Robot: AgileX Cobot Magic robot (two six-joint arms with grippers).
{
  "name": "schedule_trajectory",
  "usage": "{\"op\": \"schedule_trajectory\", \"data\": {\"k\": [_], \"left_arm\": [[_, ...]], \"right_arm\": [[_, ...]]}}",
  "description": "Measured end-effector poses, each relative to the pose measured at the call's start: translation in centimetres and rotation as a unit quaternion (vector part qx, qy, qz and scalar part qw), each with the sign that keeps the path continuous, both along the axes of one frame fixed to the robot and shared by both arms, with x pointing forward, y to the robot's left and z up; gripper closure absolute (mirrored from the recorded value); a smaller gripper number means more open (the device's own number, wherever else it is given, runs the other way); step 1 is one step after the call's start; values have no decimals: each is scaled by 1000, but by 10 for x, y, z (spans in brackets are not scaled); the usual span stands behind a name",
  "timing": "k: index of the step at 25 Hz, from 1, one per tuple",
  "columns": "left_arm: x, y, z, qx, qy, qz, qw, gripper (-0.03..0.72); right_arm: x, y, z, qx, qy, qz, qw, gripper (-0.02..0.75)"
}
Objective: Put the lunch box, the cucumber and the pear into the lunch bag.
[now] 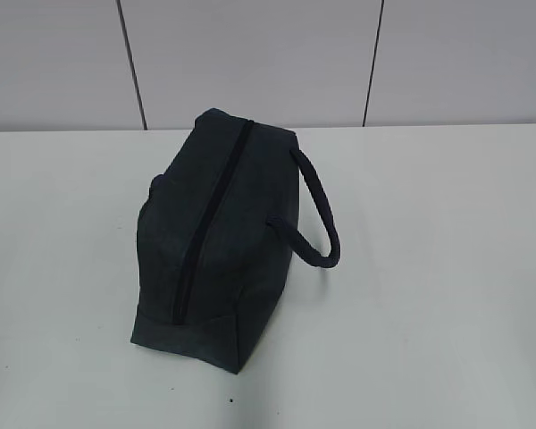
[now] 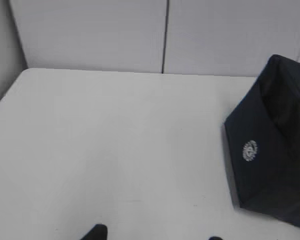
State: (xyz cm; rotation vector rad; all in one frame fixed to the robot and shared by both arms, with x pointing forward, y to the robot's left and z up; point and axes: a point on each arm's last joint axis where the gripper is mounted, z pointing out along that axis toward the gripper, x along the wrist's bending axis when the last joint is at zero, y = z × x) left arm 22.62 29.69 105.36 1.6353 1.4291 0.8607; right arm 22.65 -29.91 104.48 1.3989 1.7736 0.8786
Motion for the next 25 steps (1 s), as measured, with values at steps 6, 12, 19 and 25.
{"op": "schedule_trajectory", "data": {"k": [6,12,19,25], "left_arm": [[1,-2,0,0,0,90,996,316],[1,-2,0,0,0,80,997,316],[0,-1,0,0,0,60,998,316],[0,-1,0,1,-1,60,998,316]], "right_arm": [[0,0,0,0,0,-6,1000,487],[0,1,0,0,0,-21,1000,487],[0,1,0,0,-1,-30,1000,487],[0,1,0,0,-1,-31,1000,488]]}}
